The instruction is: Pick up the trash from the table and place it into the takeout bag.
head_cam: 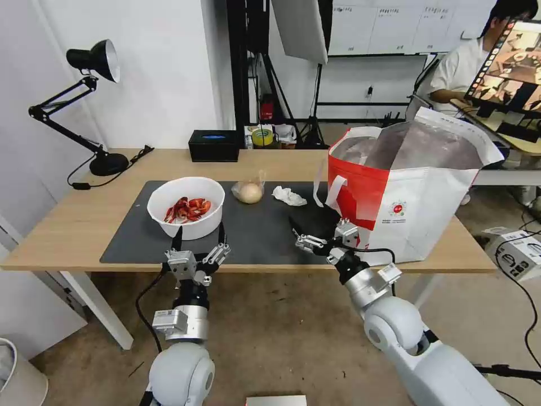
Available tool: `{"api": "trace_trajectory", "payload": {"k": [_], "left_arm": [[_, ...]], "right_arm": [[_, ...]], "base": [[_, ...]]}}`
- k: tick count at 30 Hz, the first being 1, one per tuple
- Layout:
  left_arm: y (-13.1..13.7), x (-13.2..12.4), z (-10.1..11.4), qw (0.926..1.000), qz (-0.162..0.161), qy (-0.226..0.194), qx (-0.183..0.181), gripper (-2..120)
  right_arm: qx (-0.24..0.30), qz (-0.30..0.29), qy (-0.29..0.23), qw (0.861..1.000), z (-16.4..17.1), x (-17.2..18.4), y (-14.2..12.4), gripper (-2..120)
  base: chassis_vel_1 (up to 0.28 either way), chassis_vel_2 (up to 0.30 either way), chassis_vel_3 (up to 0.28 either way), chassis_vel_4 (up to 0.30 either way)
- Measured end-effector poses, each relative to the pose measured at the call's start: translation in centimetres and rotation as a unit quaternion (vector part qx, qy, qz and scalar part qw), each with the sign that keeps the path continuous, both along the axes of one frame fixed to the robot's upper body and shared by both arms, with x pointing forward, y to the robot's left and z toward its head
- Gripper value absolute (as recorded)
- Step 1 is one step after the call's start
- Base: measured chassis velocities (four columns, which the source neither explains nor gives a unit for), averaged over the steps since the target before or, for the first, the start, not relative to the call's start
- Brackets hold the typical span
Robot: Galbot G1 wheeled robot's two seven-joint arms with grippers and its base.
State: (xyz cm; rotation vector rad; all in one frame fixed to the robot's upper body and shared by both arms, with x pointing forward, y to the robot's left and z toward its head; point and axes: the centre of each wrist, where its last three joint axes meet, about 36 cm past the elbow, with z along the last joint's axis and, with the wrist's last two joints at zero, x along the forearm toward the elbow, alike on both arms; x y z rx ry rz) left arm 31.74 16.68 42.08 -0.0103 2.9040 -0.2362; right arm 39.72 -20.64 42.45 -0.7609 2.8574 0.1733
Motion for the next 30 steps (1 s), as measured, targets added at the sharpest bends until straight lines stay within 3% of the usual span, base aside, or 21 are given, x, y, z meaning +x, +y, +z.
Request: {"api": "trace_trajectory", "payload": {"k": [11,20,30], "left_arm": [[-0.2,-0.4,-0.1,0.9999,0.002,-0.011,0.006,100],[0.5,-0.8,0.0,0.9994,0.009,-0.025,0.02,100],[1.2,-1.0,-0.1,0.9984,0.019,-0.043,0.032,100]], "right_arm": [[0.001,-0.018,-0.008,1.0,-0.9,-1.4,-0.2,100],[0.003,-0.085,-0.073,0.994,-1.2,-5.7,-0.2,100],[0.015,-0.117,-0.082,0.99,-2.3,-8.5,0.4,100]], "base": [[0.0,0.0,0.0,0.0],[0.0,0.0,0.0,0.0],[0.0,0.0,0.0,0.0]]}}
